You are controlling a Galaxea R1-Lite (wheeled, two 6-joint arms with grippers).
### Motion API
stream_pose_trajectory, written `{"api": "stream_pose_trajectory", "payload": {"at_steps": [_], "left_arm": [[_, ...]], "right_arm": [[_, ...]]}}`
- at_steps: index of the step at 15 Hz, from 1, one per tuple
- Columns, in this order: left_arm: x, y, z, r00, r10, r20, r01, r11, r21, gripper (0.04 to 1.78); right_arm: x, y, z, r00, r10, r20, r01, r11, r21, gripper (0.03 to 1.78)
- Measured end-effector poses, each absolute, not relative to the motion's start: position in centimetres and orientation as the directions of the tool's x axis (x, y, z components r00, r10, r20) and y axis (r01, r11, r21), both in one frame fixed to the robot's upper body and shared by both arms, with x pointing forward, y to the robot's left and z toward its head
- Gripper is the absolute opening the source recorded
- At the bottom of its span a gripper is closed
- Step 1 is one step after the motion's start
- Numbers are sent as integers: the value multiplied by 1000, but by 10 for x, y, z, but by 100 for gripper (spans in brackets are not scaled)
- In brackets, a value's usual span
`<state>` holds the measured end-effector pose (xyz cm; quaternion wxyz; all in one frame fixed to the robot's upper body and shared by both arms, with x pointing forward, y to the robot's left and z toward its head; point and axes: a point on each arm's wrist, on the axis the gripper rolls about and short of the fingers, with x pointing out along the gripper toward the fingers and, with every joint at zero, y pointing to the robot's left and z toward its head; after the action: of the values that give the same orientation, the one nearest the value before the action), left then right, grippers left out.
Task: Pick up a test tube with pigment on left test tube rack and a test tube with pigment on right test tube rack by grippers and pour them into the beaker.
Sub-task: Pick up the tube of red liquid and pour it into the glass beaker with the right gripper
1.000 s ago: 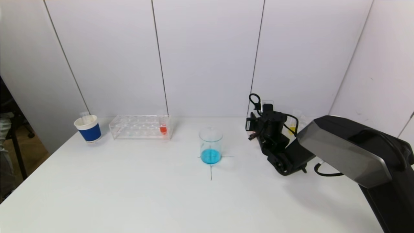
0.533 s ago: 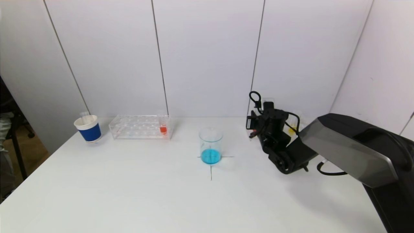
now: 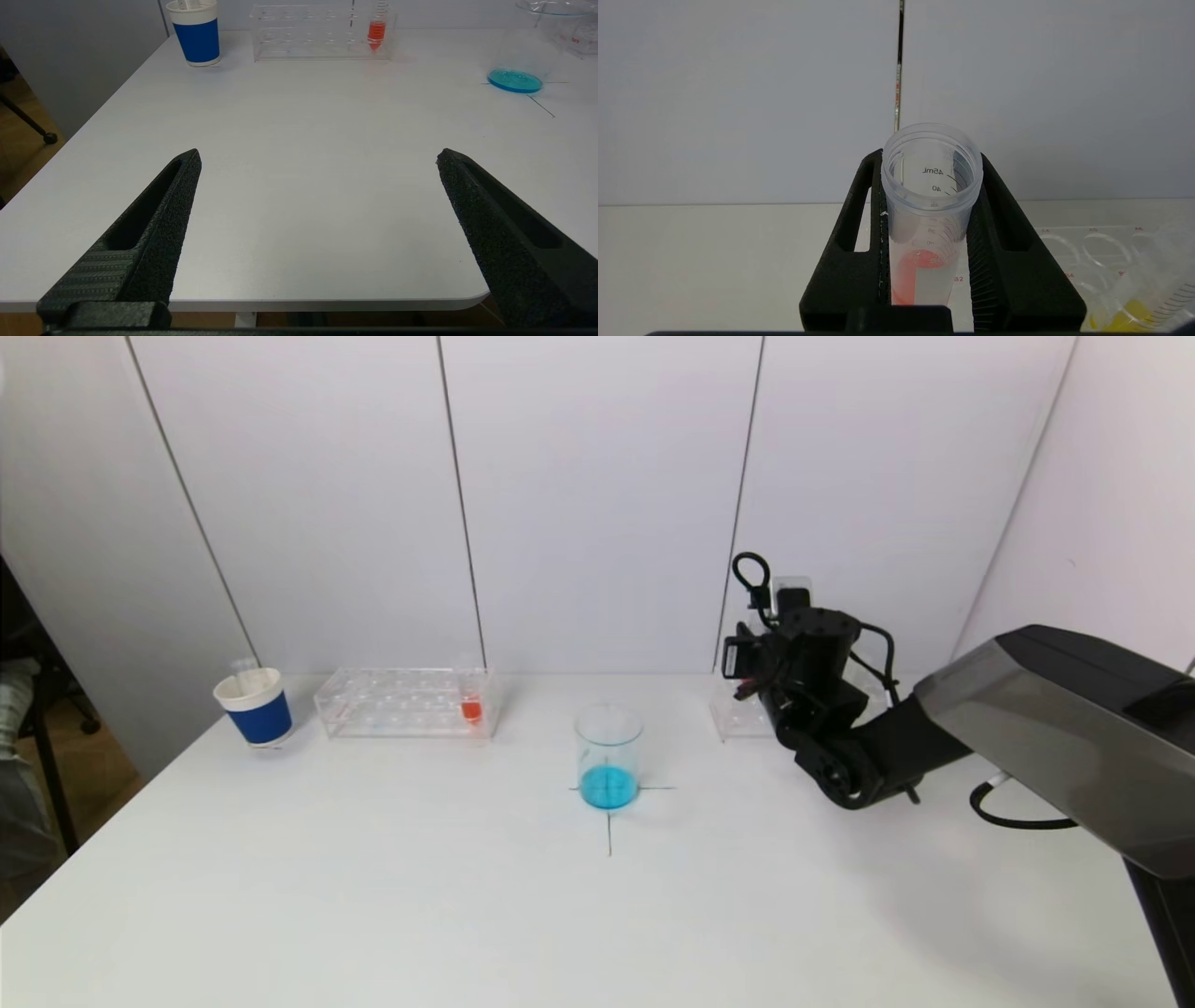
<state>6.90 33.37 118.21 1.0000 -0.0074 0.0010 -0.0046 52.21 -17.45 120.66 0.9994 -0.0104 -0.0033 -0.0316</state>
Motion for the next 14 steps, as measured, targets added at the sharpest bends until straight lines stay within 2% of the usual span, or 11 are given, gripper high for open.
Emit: {"api": "stream_pose_trajectory", "payload": {"at_steps": [4, 10, 14], "left_arm": [[69, 334, 1182, 1000, -9, -2, 9, 1000, -15, 176], [69, 334, 1182, 1000, -9, -2, 9, 1000, -15, 176], [69, 334, 1182, 1000, -9, -2, 9, 1000, -15, 176]], "right_arm": [[513, -177, 1248, 998, -57, 32, 58, 998, -32, 52], [495, -168, 1318, 1000, -5, 1, 5, 999, -47, 52], [482, -149, 1348, 996, 86, -12, -87, 995, -54, 52]]}}
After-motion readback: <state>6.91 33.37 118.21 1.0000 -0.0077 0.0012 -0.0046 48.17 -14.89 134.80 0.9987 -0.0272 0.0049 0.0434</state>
